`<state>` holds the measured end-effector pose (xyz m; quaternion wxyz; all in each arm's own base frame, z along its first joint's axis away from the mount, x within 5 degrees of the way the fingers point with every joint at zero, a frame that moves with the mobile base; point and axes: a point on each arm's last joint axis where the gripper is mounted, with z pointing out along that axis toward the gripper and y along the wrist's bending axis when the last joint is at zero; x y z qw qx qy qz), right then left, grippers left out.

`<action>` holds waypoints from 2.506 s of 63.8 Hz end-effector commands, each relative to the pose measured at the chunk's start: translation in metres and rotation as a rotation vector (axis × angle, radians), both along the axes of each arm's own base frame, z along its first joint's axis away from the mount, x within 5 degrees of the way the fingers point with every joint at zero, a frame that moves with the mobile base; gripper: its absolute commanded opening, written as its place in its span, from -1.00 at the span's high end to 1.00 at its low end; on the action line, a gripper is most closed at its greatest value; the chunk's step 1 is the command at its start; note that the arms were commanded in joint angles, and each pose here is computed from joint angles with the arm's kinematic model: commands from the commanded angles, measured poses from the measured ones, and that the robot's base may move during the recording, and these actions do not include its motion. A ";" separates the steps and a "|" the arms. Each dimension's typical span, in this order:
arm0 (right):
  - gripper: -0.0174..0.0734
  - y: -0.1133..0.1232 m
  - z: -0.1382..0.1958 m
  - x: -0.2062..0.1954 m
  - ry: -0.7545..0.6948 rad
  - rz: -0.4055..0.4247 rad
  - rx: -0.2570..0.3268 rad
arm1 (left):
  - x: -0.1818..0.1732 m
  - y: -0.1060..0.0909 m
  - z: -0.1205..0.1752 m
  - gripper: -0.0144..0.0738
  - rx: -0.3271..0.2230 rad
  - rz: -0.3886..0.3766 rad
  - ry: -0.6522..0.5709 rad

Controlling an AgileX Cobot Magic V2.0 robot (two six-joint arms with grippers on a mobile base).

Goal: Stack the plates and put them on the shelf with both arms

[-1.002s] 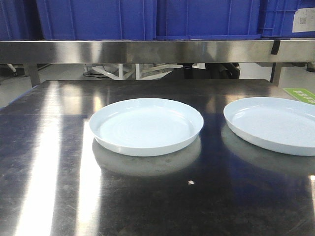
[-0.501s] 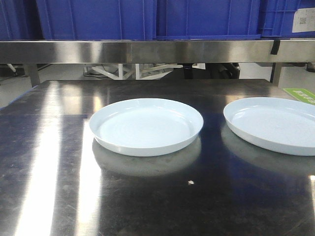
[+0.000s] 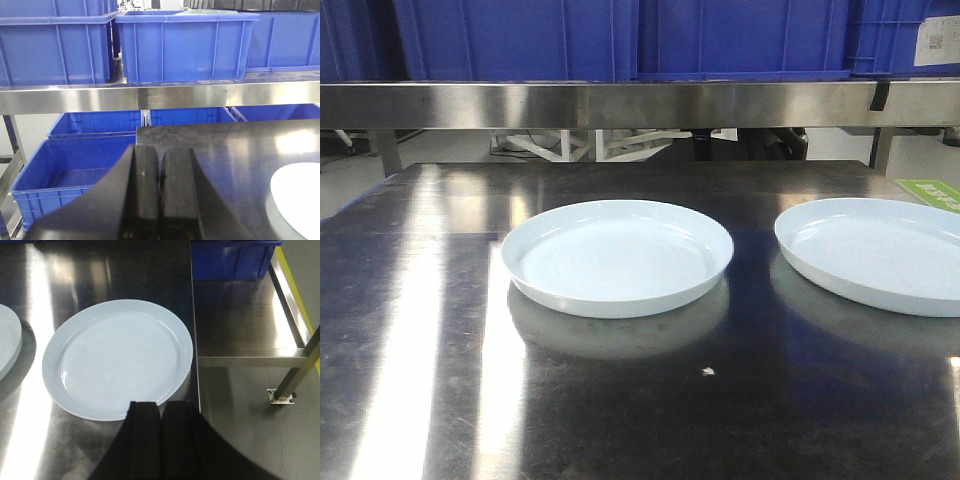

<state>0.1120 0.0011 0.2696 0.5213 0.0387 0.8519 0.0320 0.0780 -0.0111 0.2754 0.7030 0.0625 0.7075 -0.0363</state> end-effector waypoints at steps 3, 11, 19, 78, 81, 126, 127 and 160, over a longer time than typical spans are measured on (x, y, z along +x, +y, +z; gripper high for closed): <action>0.51 -0.001 0.019 0.006 -0.064 -0.002 -0.022 | 0.000 0.001 0.017 0.49 -0.020 0.015 -0.111; 0.51 -0.001 0.020 0.010 0.059 0.004 -0.020 | 0.000 0.001 0.017 0.49 -0.020 0.015 -0.111; 0.51 -0.001 0.026 0.021 0.184 0.009 -0.018 | 0.000 0.001 0.017 0.49 -0.020 0.015 -0.111; 0.01 -0.034 0.033 0.175 0.609 -0.009 0.020 | 0.000 0.001 0.017 0.49 -0.020 0.015 -0.111; 0.01 -0.035 0.033 0.184 0.618 -0.007 0.022 | 0.000 0.001 0.017 0.49 -0.020 0.015 -0.111; -0.18 -0.044 -0.016 0.238 0.777 0.025 0.058 | 0.000 0.001 0.017 0.49 -0.020 0.015 -0.111; -0.18 -0.044 -0.017 0.239 0.779 0.025 0.059 | 0.000 0.001 0.017 0.49 -0.020 0.015 -0.111; -0.18 -0.049 -0.028 0.244 0.785 0.009 0.107 | 0.000 0.001 0.017 0.49 -0.020 0.015 -0.111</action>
